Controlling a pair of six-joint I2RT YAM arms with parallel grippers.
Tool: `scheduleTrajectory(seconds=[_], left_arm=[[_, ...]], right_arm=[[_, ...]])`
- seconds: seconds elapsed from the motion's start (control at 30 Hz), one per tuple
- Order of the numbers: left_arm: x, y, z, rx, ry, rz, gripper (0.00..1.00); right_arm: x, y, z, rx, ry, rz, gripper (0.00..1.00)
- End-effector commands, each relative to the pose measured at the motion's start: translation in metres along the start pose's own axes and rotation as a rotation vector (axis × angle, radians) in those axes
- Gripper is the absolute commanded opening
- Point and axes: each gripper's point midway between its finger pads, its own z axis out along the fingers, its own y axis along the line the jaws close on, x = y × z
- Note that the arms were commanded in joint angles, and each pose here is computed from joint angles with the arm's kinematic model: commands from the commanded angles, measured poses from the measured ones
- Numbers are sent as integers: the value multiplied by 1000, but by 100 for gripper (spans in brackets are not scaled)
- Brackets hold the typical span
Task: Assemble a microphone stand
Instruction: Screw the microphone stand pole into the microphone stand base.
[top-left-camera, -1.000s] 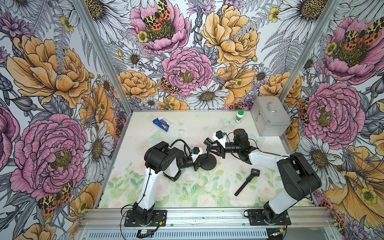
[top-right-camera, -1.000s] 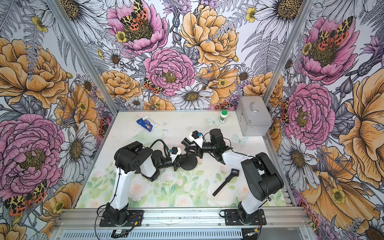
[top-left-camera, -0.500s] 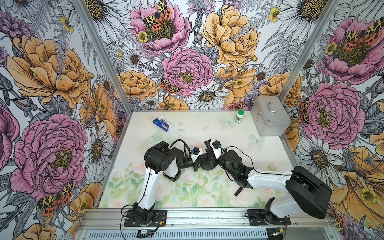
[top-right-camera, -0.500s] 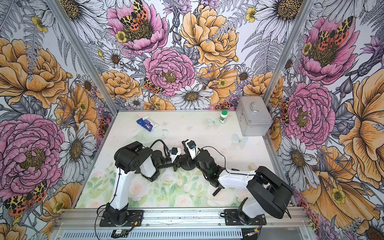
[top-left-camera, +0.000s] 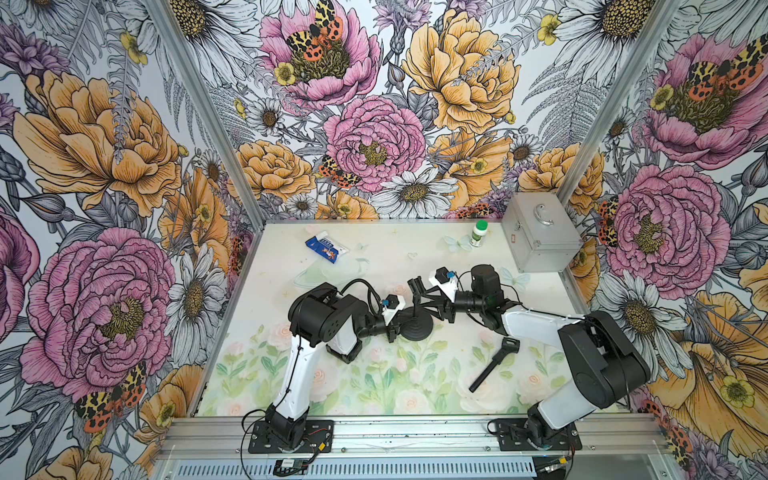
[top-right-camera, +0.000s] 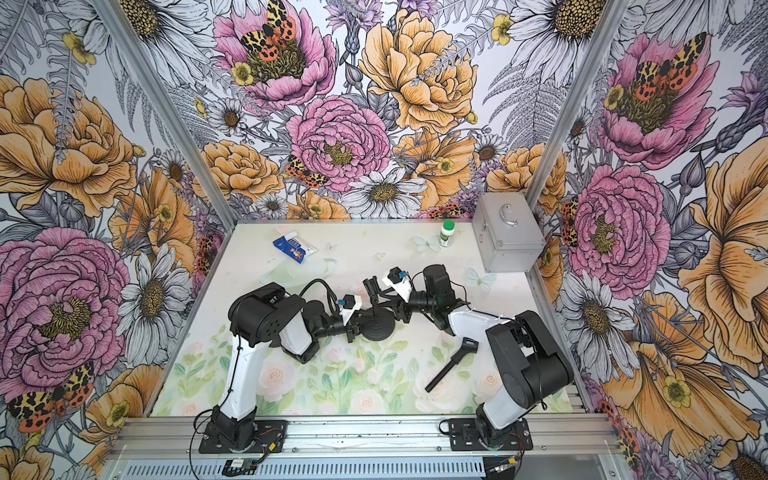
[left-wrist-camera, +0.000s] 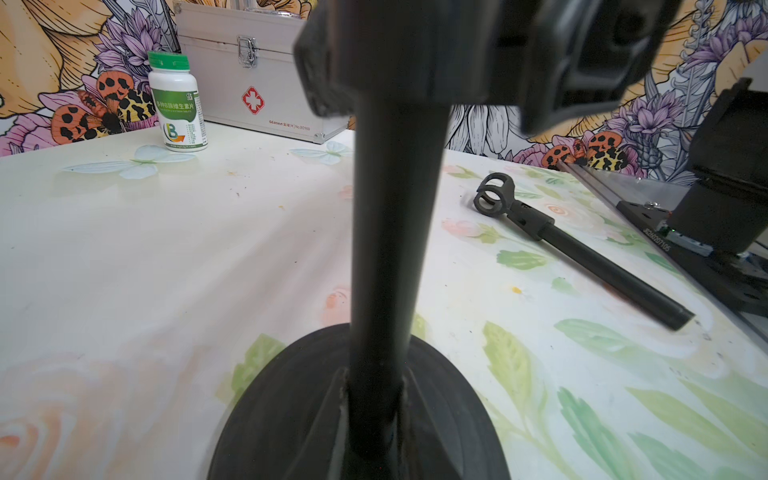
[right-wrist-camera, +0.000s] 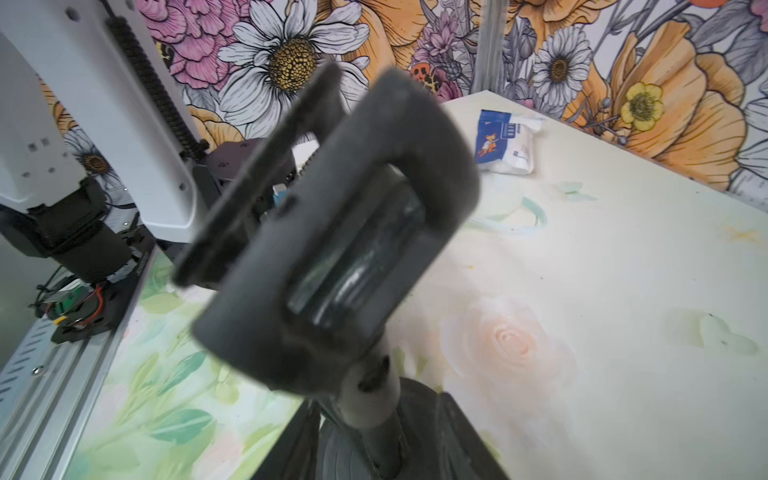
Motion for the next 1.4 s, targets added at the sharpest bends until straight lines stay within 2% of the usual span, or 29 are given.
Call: scheduleTrajectory(seconds=[0.0, 0.1, 0.2, 0.47, 0.67, 0.87, 0.9, 1.0, 1.2, 1.3, 1.37], left_arm=[[42, -4, -6, -23, 101, -119, 19], [39, -3, -6, -21, 94, -115, 19], [42, -5, -6, -18, 101, -123, 19], [42, -5, -5, -19, 100, -117, 20], [42, -5, -5, -16, 100, -123, 20], [41, -4, -5, -22, 99, -123, 20], [42, -4, -6, -23, 101, -123, 20], [41, -1, -6, -35, 98, -118, 20], [44, 3, -9, -58, 104, -132, 21], [39, 8, -9, -62, 91, -144, 22], [42, 7, -9, -64, 97, -156, 22]], right_arm=[[-9, 20, -3, -202, -21, -28, 46], [-10, 21, -3, -248, 19, -65, 46], [-14, 20, 0, -274, 2, -78, 45], [-4, 10, 15, -239, 49, -81, 36], [-7, 9, 22, -256, 48, -74, 23], [1, 5, 23, -185, 96, -85, 3], [4, 3, 23, -150, 114, -93, 0], [10, -10, 22, 24, 128, -105, 0], [5, -46, 5, 503, 38, -55, 0], [7, -50, -4, 734, 14, -28, 0], [8, -45, -8, 836, -16, -3, 0]])
